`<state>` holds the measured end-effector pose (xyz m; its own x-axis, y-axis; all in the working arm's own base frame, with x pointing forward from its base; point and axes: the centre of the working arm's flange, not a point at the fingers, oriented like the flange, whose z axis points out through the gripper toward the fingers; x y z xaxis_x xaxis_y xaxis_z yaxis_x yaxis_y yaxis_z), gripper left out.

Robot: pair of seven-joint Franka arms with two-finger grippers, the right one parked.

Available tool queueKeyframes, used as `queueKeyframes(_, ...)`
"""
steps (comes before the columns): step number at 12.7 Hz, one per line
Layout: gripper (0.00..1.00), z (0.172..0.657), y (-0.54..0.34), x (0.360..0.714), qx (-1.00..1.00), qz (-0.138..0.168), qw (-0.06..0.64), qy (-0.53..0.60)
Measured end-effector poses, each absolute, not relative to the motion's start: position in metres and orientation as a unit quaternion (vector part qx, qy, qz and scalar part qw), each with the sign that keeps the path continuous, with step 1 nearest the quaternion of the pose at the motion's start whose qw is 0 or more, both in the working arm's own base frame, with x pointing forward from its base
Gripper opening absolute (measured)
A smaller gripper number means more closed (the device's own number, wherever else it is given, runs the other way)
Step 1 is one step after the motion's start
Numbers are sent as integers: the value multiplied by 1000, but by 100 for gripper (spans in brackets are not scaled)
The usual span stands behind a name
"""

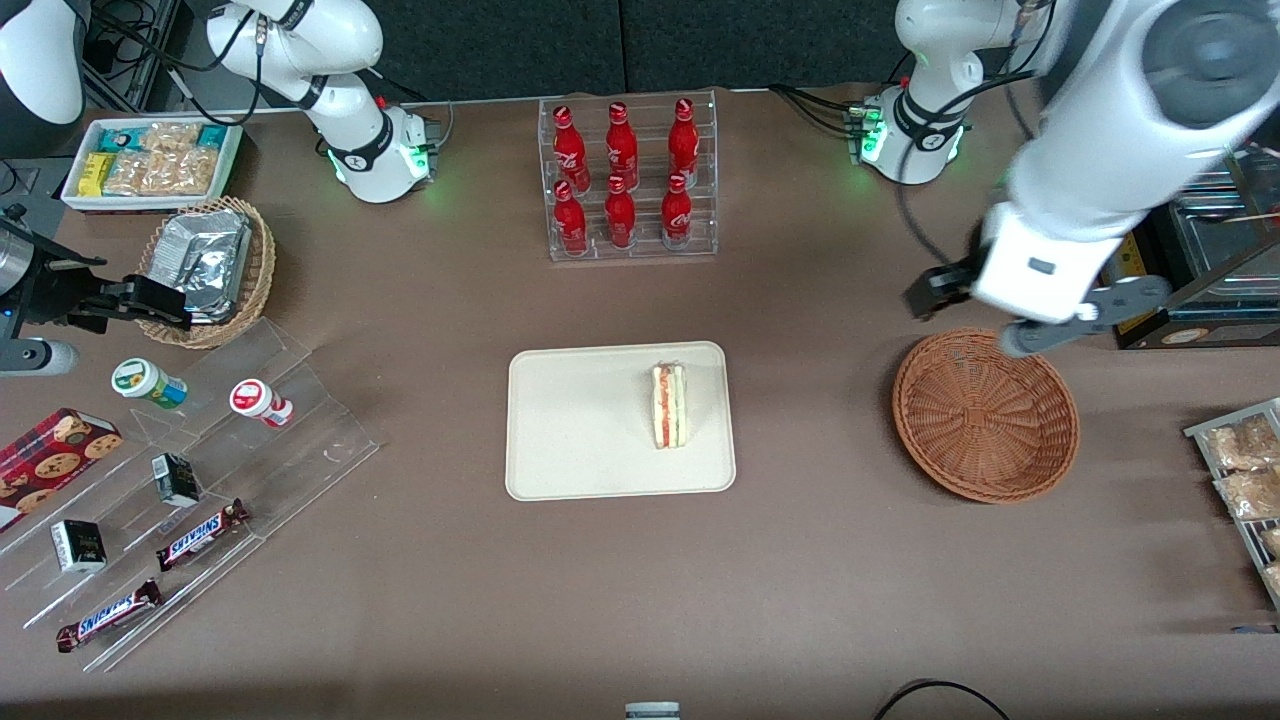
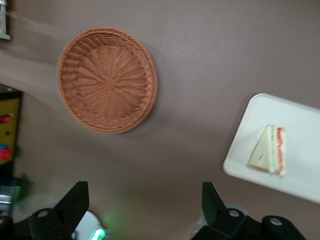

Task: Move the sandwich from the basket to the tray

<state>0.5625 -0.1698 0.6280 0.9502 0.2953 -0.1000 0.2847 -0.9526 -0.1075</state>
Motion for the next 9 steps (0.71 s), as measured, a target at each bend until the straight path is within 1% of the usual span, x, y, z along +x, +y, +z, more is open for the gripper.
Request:
queueKeyframes(2,100,641,-130,561,-989,68,34,-126)
queueKeyframes(4,100,658,-84,554,-992,71,10,-100)
queueKeyframes(6,100,677,-41,537,-995,71,-2,-68)
queueKeyframes(9,100,692,-13,506,-997,65,-14,-39)
